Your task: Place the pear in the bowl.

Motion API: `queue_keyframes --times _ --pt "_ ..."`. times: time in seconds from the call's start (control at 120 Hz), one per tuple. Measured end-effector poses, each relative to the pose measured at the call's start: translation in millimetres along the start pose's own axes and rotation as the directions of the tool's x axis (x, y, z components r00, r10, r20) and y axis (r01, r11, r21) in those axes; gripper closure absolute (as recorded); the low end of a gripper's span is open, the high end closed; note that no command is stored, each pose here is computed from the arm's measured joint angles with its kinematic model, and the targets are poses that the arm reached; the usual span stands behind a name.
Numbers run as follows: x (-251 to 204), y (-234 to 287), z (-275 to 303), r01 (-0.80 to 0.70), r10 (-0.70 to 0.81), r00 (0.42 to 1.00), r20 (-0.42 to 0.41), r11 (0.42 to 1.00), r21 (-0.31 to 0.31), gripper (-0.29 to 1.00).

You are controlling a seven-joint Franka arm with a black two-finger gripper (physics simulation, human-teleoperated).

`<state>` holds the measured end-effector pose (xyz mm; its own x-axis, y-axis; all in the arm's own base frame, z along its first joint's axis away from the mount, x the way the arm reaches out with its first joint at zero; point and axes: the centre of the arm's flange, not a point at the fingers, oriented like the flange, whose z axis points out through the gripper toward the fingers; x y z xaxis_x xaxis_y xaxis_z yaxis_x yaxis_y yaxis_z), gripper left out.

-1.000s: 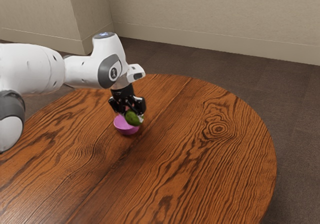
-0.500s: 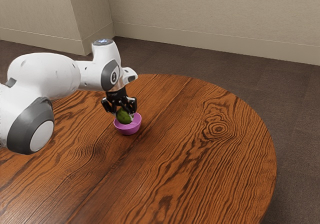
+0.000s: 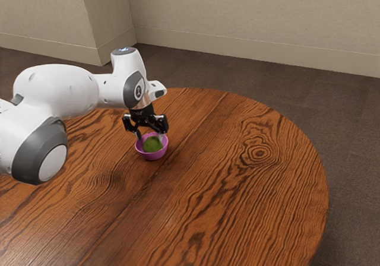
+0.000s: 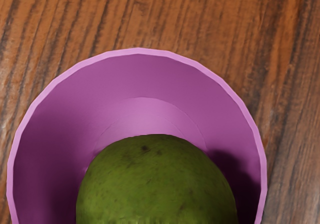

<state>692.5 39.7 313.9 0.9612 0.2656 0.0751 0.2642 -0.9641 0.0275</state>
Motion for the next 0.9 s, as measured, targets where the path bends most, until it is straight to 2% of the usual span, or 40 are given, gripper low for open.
queue_keyframes --times 0.233,0.458,0.592,0.725,0.9 --pt "-2.1 17.5 -18.9 -0.049 0.049 0.999 -0.017 0.999 -0.018 0.04" --pt "-28.2 62.9 -138.7 -0.174 0.17 0.981 -0.092 0.984 -0.046 0.01" --pt "-56.5 83.7 -204.3 -0.282 0.276 0.955 -0.107 0.958 -0.051 0.01" --pt "-76.8 89.2 -242.4 -0.341 0.335 0.937 -0.102 0.938 -0.055 0.0" --pt "-95.0 96.5 -262.0 -0.394 0.391 0.918 -0.071 0.918 -0.041 0.0"
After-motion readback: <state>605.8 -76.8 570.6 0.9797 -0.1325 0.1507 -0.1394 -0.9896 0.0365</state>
